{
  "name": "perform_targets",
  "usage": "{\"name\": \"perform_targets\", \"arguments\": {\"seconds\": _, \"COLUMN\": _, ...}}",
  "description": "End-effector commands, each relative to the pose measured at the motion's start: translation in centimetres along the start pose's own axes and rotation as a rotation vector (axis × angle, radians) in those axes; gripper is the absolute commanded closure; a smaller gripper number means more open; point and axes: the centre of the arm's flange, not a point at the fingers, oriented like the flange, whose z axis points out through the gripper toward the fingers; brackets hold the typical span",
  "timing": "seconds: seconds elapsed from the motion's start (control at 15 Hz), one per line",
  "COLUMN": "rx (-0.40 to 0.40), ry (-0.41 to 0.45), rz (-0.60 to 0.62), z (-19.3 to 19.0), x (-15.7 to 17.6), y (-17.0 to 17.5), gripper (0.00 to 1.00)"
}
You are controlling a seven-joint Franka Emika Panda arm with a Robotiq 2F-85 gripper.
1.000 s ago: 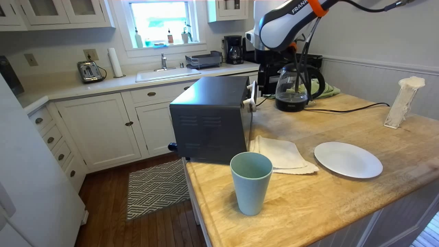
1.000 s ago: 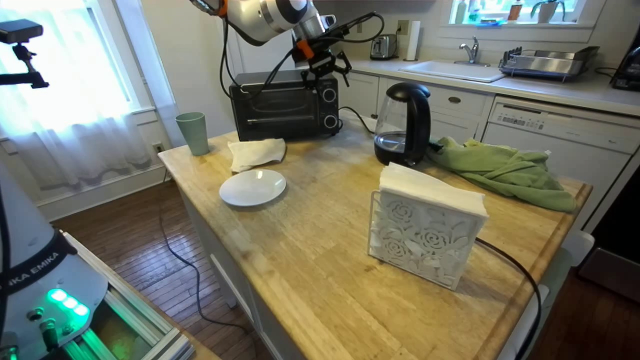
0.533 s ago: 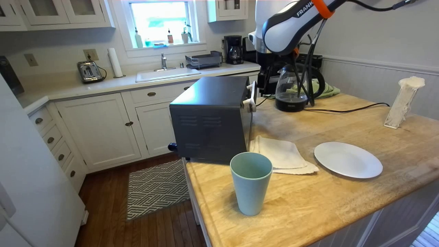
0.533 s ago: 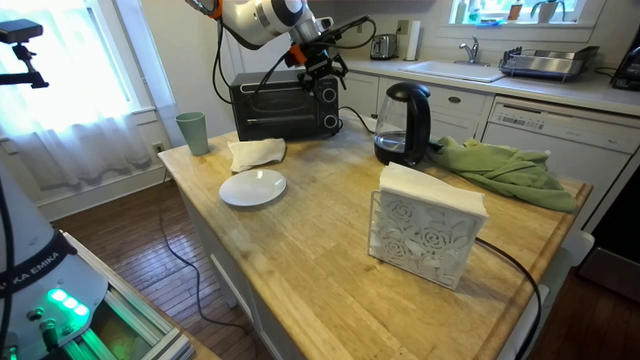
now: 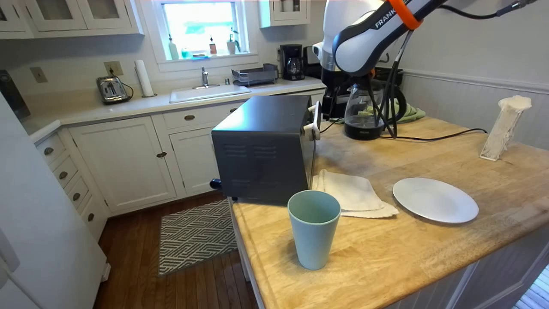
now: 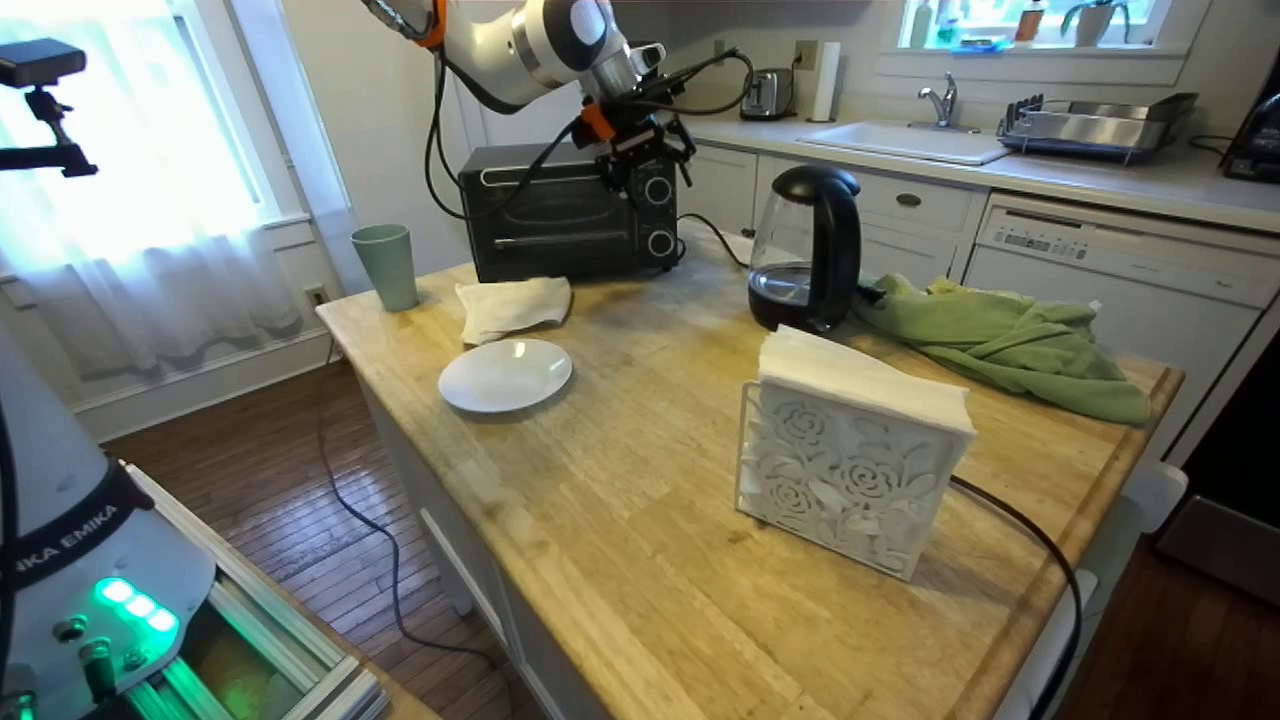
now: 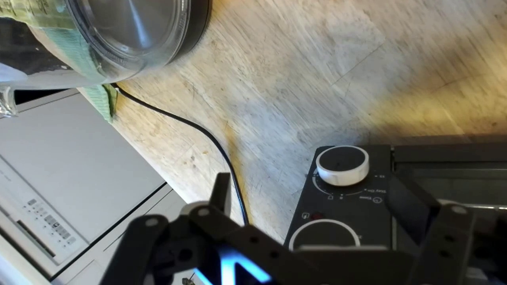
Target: Turn the top knob to the right
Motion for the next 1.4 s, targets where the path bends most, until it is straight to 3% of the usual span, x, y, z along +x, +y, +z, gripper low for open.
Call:
{"name": "perform_targets", "arguments": {"seconds": 0.0, "rx": 0.034, "ry": 0.092, "rz": 0.001, "z": -0.8, "x": 0.0, "y": -0.5, "gripper": 0.0}}
{"name": "perform_targets", "arguments": {"seconds": 0.87, "rx": 0.114, "ry": 0.252, "rz": 0.001, "z": -2.9, "x": 0.3, "y": 1.2, "gripper": 0.12}}
{"name": "perform_targets", "arguments": {"seconds": 1.33, "rx": 0.141, "ry": 0.205, "rz": 0.006, "z": -3.1, "x": 0.4, "y": 1.5, "gripper": 0.17}}
